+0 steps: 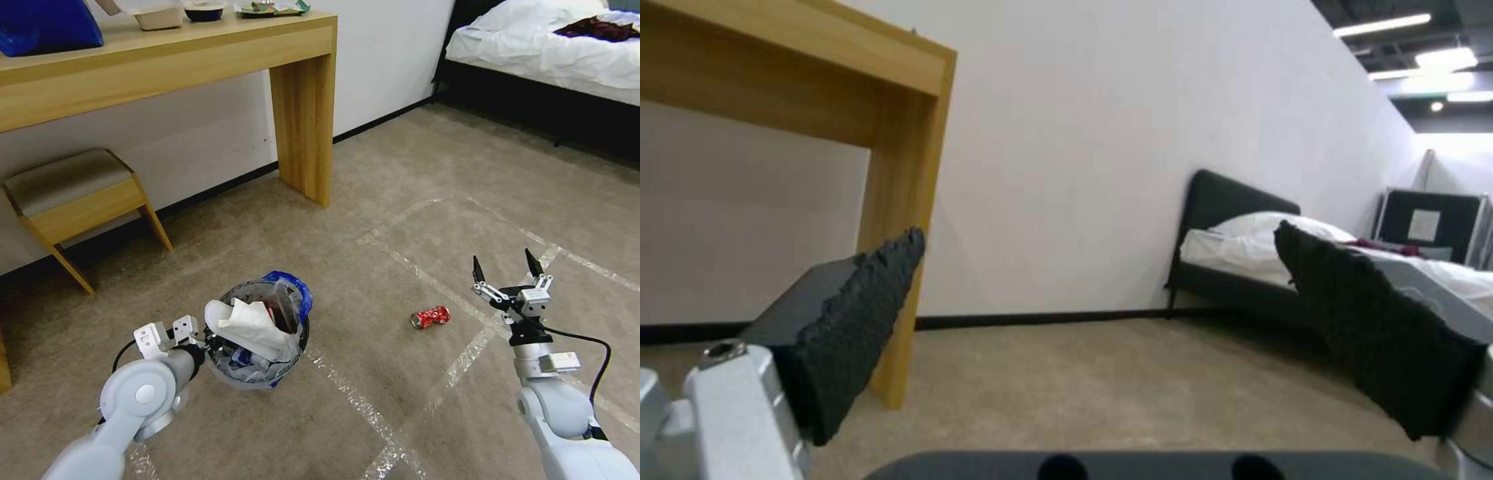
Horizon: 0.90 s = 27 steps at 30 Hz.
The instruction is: Pick up the trash bin and place the garbage on the floor into it.
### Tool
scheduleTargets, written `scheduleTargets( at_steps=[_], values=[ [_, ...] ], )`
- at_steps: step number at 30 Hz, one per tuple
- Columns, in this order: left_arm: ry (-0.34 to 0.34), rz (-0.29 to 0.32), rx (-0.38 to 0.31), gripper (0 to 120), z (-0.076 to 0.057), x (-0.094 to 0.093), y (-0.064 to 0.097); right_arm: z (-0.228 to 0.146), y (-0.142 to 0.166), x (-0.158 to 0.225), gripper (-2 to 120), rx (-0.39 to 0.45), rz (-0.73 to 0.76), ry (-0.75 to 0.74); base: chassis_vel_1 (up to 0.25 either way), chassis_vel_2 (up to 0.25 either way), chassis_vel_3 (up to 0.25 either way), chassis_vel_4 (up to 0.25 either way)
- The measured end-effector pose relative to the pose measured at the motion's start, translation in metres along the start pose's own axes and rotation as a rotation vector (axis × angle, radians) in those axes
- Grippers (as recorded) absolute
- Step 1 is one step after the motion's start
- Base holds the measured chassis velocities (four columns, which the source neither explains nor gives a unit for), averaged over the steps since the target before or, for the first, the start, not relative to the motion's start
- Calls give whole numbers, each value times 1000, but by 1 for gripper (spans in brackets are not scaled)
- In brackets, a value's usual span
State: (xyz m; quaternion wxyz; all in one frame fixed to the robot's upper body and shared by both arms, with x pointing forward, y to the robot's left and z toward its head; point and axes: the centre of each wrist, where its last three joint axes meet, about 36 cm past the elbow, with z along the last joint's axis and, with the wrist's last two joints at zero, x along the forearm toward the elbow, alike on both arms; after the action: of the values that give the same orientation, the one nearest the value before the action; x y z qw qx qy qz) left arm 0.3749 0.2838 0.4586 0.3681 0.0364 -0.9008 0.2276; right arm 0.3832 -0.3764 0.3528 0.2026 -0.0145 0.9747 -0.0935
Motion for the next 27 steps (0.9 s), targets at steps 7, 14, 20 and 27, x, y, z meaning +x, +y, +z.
scheduleTargets(
  at_steps=[7, 14, 20, 27],
  values=[
    [-4, -7, 0, 0, -2, 0, 2, 9, 14, 4, 100, -29, 4, 11, 0, 0, 0, 0],
    [-3, -7, 6, 0, -2, -1, 2, 14, 20, 3, 100, -37, 7, 15, -42, 29, 28, -39],
    [-5, -9, 6, 0, -4, -2, 2, 16, 21, 1, 100, -39, 6, 16, -95, 97, 101, -100],
    [-7, -12, 3, 0, -5, -2, 3, 19, 23, -1, 100, -46, 9, 17, -130, 137, 129, -130]
  ],
)
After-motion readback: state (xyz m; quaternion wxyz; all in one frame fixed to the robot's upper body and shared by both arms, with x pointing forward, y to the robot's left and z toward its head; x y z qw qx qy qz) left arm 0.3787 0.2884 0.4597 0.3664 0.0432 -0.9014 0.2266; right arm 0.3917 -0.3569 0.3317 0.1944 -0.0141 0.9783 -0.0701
